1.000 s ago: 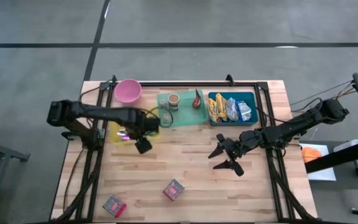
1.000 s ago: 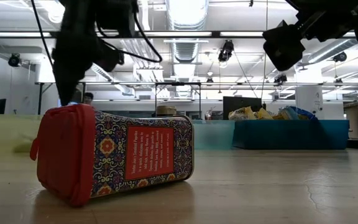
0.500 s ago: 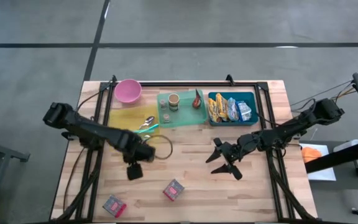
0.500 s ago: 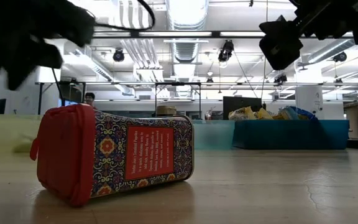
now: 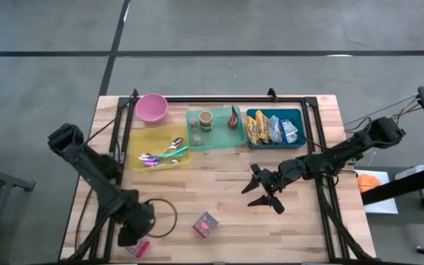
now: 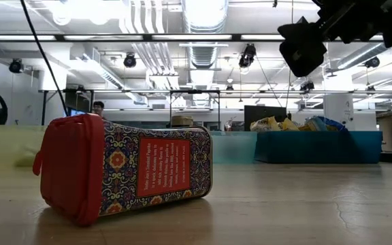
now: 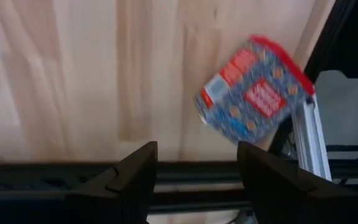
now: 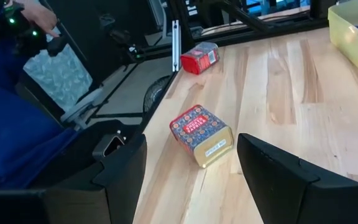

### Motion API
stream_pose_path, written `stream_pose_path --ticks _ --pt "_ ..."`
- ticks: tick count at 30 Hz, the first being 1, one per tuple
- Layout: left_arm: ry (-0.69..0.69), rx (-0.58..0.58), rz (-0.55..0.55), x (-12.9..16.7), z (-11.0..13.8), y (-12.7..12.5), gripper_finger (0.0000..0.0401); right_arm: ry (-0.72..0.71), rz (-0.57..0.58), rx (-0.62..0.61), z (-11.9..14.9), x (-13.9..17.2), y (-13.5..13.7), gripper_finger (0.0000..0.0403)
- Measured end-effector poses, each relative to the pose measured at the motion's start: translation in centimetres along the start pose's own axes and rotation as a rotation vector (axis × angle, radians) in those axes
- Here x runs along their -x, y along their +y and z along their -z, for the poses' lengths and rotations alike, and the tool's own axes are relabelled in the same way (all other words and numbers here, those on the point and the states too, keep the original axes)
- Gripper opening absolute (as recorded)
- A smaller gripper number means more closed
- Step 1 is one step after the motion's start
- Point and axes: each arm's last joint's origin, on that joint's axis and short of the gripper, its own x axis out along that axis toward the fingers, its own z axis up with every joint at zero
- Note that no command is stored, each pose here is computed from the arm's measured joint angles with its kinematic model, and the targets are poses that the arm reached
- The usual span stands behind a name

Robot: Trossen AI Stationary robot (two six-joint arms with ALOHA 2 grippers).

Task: Pick & Place Food Item
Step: Put the left red seasoning can into the green bin

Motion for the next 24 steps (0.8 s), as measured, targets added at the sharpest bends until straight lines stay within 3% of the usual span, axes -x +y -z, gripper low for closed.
stream_pose_path --ticks 5,8,13,19,24 --pt "-0.023 0.042 0.050 -0.6 1.4 -1.8 0.0212 0.008 0.003 -0.001 0.0 -0.4 0.0 0.0249" --pt "-0.047 0.060 0.108 -1.0 1.4 -2.6 0.0179 0.014 0.006 -0.005 -0.1 -0.8 -0.1 0.0249" --pt "-0.011 0.088 0.090 -2.7 0.9 -3.4 0.0114 0.036 0.014 -0.009 0.0 -1.8 -0.2 0.0249" --pt "0.114 -0.004 0.090 -5.2 0.1 -4.1 0.0055 0.052 -0.036 0.005 -0.6 -2.9 0.0 0.0249" --pt "0.124 -0.063 0.072 -6.3 -0.4 -4.3 0.0018 0.042 -0.052 0.011 -1.7 -3.0 0.4 0.0249"
